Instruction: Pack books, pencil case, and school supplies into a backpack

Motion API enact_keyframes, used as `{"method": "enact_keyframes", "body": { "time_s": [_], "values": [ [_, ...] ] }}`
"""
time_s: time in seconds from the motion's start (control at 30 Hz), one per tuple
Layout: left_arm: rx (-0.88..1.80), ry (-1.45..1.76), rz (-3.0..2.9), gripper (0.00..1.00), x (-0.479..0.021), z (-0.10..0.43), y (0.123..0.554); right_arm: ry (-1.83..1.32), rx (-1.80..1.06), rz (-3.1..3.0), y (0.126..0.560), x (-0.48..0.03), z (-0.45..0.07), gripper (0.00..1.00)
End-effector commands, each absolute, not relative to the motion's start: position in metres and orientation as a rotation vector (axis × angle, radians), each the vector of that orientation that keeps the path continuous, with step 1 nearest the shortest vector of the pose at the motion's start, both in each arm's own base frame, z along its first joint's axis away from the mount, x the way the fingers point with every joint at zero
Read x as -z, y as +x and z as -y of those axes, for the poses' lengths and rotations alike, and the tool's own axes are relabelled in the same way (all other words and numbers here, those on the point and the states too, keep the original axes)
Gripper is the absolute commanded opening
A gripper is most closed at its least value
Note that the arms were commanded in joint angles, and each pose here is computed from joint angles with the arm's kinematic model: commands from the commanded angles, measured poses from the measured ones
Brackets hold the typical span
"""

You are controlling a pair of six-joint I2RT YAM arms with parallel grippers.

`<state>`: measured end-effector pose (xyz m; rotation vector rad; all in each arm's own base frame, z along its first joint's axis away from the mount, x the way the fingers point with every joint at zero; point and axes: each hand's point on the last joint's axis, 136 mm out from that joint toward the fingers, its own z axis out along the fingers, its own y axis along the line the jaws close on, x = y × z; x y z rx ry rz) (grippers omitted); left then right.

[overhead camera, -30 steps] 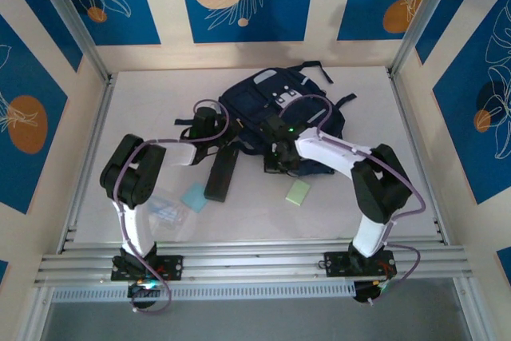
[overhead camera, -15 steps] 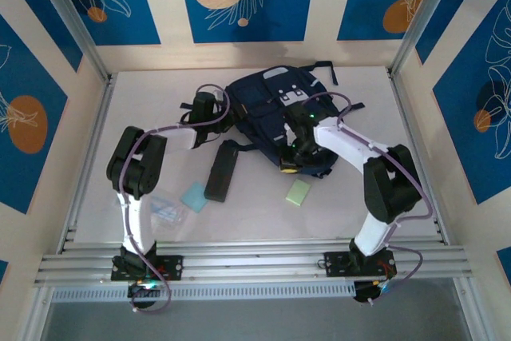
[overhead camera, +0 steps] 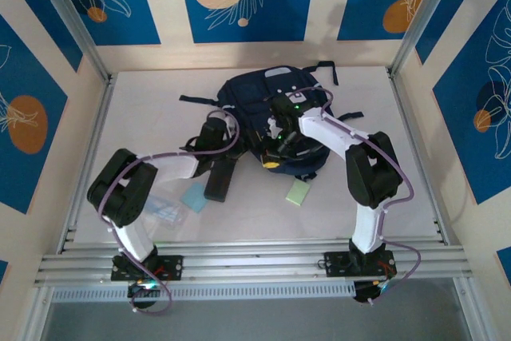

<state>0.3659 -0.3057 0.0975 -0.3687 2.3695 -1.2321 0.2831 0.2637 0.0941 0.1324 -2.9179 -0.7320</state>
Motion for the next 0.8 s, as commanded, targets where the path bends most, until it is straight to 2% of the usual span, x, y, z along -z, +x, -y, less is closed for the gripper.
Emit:
{"method": "enact_keyframes", "body": {
  "time_s": [0.0, 0.07, 0.1, 0.17, 0.23, 0.27, 0.53, 0.77],
  "values": [
    [1.224, -0.453, -2.369, 0.69, -0.077, 0.309, 0.370, 0.134, 0.827, 2.849, 0.267, -0.112, -0.277, 0.00],
    [1.212, -0.464, -2.371, 0.60, -0.071, 0.311, 0.373, 0.118, 0.825, 2.838, 0.261, -0.112, -0.276, 0.00],
    [1.207, -0.468, -2.362, 0.50, -0.069, 0.311, 0.376, 0.112, 0.815, 2.833, 0.257, -0.110, -0.276, 0.00],
    [1.198, -0.477, -2.351, 0.22, -0.066, 0.311, 0.380, 0.098, 0.783, 2.814, 0.247, -0.105, -0.272, 0.00],
    [1.194, -0.476, -2.335, 0.03, -0.067, 0.310, 0.384, 0.082, 0.698, 2.799, 0.234, -0.098, -0.260, 0.00],
    [1.190, -0.476, -2.333, 0.00, -0.067, 0.310, 0.385, 0.076, 0.643, 2.801, 0.228, -0.094, -0.251, 0.00],
    [1.174, -0.467, -2.322, 0.00, -0.070, 0.294, 0.395, 0.088, 0.163, 2.825, 0.195, -0.095, -0.154, 0.00],
    [1.154, -0.391, -2.331, 0.00, -0.084, 0.282, 0.403, 0.096, -0.015, 3.009, 0.244, -0.114, -0.099, 0.00]
  ]
}}
